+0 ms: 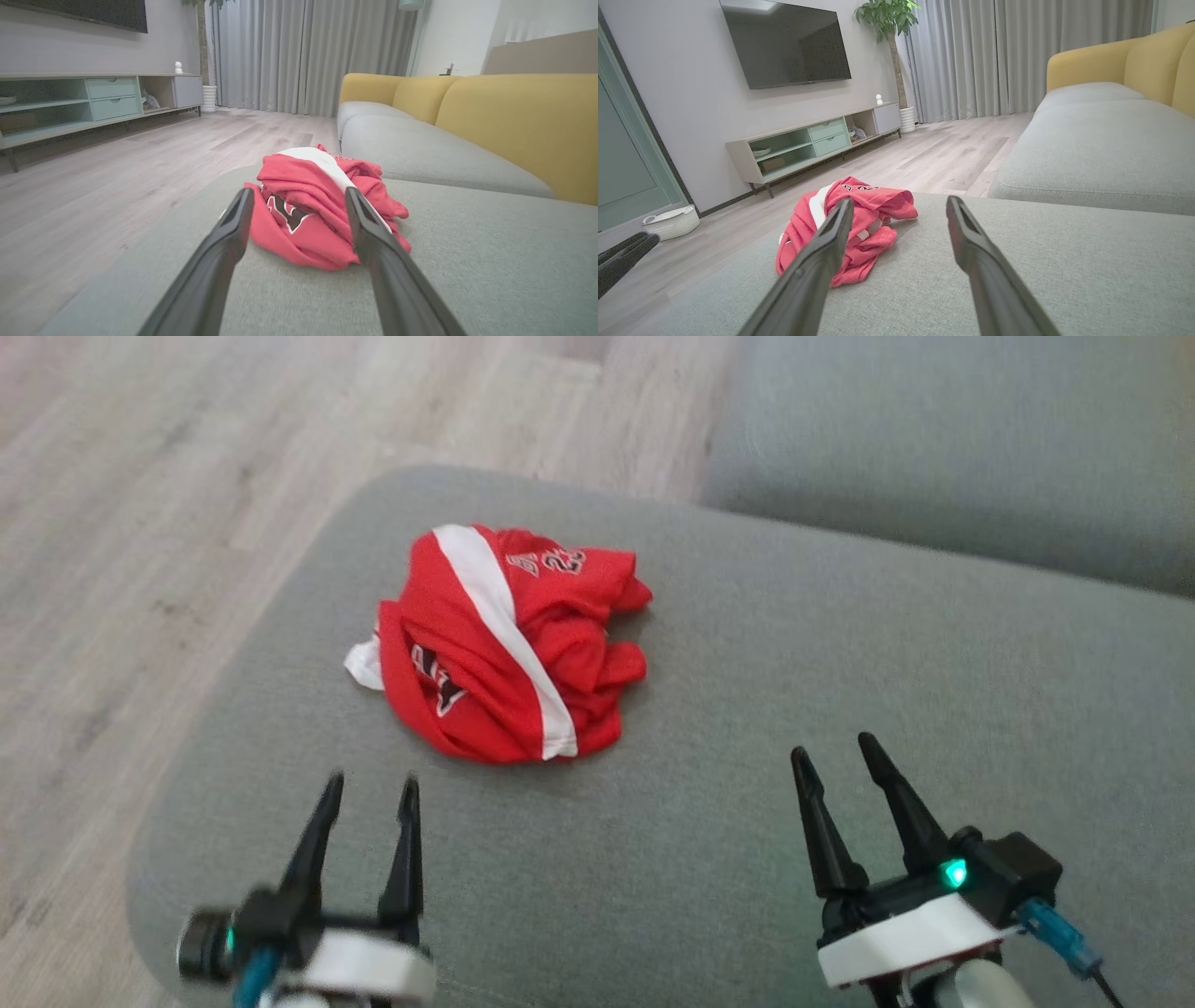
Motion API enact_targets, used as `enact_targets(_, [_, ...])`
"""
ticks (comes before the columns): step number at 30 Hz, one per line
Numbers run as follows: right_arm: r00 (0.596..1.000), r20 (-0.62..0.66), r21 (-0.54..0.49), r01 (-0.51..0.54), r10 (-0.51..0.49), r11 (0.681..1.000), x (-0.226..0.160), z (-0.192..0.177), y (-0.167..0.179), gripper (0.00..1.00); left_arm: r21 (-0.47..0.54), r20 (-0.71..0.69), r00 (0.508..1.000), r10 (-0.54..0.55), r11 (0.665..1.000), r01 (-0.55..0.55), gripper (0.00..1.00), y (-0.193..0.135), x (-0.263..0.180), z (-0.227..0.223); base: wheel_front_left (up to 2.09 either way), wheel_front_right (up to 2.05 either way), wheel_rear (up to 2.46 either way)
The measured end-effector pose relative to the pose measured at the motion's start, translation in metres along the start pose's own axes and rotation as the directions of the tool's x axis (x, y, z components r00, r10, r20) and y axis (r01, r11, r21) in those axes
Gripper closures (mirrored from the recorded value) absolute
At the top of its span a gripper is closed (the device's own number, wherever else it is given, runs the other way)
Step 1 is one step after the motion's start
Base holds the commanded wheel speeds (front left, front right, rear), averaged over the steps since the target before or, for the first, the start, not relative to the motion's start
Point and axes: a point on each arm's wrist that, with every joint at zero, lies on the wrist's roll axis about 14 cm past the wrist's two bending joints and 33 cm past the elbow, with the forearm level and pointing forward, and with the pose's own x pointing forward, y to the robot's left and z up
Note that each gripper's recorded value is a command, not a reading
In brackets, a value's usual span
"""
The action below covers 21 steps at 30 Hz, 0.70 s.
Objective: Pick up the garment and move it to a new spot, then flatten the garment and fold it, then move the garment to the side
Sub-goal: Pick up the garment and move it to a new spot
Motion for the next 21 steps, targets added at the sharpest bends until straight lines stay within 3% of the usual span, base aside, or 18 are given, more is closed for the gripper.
enact_targets(10, [0.996,-0.008,0.015,0.084,-0.084,0.996,0.012,-0.009,-0.04,0.0,0.13,-0.155,0.974,-0.163,0.974,0.184,0.0,-0.024,0.118,0.009,0.0,0.0,0.0])
enact_targets(21, [0.974,-0.043,0.029,0.224,-0.223,0.974,0.01,-0.028,-0.097,0.0,0.104,-0.412,0.895,-0.174,0.966,0.236,0.0,-0.037,0.182,-0.066,0.0,0.0,0.0])
